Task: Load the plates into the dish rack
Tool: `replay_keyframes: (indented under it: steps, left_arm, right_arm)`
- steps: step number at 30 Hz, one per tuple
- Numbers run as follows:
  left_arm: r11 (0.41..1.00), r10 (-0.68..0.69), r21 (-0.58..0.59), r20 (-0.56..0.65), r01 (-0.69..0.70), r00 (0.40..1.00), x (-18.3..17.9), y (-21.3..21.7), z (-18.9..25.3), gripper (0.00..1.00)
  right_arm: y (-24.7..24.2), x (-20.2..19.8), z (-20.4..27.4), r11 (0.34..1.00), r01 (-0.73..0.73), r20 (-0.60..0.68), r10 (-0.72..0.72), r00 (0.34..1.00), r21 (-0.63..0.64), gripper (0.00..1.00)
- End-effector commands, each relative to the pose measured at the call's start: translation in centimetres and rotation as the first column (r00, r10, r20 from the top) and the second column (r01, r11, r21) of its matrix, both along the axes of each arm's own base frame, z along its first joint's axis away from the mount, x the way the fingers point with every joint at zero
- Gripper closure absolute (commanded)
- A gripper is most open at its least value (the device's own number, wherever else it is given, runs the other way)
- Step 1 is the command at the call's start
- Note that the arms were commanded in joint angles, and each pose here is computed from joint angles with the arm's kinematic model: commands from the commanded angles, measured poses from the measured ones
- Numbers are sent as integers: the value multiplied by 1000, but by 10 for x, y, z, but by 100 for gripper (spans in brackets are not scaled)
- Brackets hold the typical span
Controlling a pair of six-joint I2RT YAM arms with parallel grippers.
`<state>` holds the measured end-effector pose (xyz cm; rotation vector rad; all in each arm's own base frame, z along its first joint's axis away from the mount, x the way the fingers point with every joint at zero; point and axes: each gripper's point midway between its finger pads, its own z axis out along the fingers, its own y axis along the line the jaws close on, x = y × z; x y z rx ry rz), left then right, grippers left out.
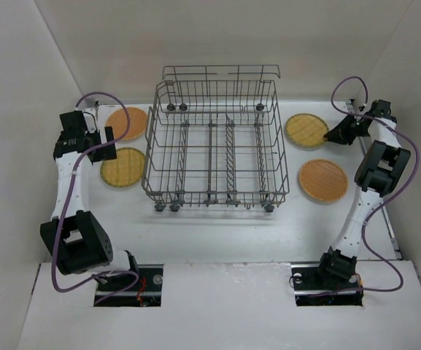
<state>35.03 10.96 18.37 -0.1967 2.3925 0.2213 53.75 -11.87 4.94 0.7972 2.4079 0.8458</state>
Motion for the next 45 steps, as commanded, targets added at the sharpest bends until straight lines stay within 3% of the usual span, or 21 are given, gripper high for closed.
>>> replay_keyframes:
  steps: [1,5,10,21,25,34,45]
  left_arm:
    - [999,6,41,39,-8,999,11,11,22,0]
    - [999,2,48,45,-4,999,14,11,26,0]
    - [999,-13,50,43,11,999,18,7,24,0]
    - [998,-55,9,41,55,998,22,-16,-4,0]
    - [998,-56,-16,57,57,997,22,-21,-8,0]
    - [996,-74,-49,66,77,995,24,-28,-15,0]
    - [992,-88,-81,50,92,995,20,-32,-29,0]
  right_arm:
    - [1,17,11,999,-3,47,5,999,-54,81]
    - [2,18,7,995,-7,30,10,999,-102,100]
    - [6,12,21,990,-30,45,36,998,-140,100]
    - [0,-10,142,938,17,243,72,967,-346,100]
    - [-1,-29,166,915,52,286,71,956,-400,100]
    - [14,-79,189,813,87,349,147,926,-575,100]
    - [37,-132,284,610,279,514,249,821,-742,100]
